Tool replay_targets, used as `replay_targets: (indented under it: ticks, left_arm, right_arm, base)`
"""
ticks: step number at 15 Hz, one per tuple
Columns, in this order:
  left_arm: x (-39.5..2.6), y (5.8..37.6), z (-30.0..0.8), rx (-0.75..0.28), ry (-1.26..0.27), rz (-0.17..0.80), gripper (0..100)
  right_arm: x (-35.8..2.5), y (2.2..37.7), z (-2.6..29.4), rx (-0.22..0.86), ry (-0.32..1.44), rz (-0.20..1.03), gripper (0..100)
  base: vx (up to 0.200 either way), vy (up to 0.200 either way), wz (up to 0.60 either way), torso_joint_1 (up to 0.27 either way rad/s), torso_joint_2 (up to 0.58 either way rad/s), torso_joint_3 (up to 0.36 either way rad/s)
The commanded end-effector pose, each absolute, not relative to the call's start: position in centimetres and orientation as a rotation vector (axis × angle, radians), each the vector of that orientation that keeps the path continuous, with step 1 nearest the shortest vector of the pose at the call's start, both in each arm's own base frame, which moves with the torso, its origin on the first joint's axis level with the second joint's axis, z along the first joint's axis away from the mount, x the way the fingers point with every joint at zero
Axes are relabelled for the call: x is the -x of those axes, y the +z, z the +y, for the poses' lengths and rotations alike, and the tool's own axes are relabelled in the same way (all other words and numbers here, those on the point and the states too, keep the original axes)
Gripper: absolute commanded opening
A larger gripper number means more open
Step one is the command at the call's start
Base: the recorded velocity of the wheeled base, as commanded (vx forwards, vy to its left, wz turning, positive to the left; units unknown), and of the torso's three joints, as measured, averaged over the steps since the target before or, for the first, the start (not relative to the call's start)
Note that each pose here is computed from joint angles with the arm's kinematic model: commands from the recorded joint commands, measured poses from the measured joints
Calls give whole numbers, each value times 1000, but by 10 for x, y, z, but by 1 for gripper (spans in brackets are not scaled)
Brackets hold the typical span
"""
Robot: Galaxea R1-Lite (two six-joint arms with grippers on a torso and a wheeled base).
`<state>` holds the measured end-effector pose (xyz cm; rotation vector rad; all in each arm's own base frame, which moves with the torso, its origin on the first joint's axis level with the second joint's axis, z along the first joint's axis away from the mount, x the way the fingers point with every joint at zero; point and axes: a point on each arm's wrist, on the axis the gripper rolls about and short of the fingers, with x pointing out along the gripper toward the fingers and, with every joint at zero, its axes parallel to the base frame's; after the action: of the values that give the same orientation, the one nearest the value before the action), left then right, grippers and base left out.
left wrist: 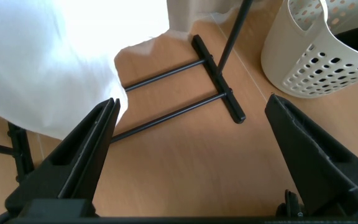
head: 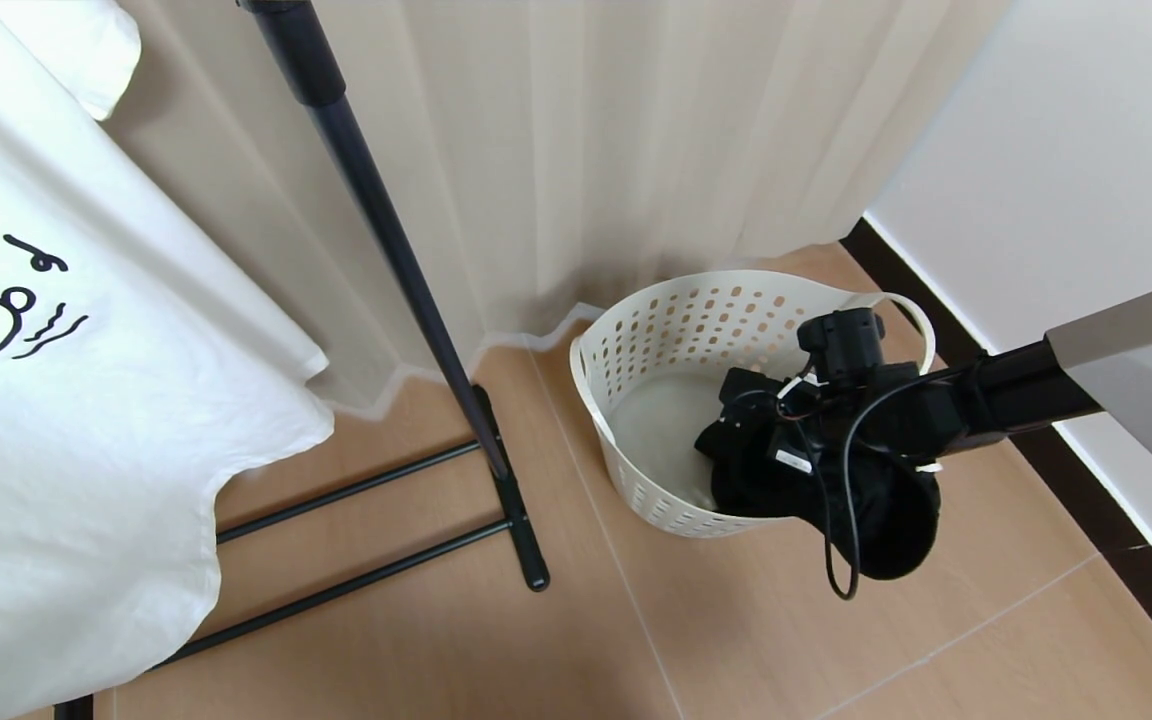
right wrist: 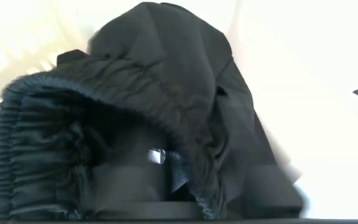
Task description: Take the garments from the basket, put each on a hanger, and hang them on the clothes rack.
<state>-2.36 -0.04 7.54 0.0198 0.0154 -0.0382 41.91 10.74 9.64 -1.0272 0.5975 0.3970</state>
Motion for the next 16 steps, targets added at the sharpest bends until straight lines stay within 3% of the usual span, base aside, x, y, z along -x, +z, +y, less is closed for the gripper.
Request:
replay_targets:
  ticks: [1,8,14,16]
  left_arm:
    - [24,75,0,-20,-39,16,100]
    - [24,75,0,-20,-39,16,100]
    - [24,75,0,-20,-39,16,100]
    - [24,75,0,-20,-39,16,100]
  right_arm:
    - [-420,97,107,1027,393,597,0]
    - [-395,124,99,1007,387,569,0]
    - [-335,164,86,866,344,538,0]
    - [-288,191,75,744,328,482,0]
  base:
    - [0,0,0,0,0,0]
    - [0,0,0,0,0,0]
    - [0,0,0,0,0,0]
    - [0,0,0,0,0,0]
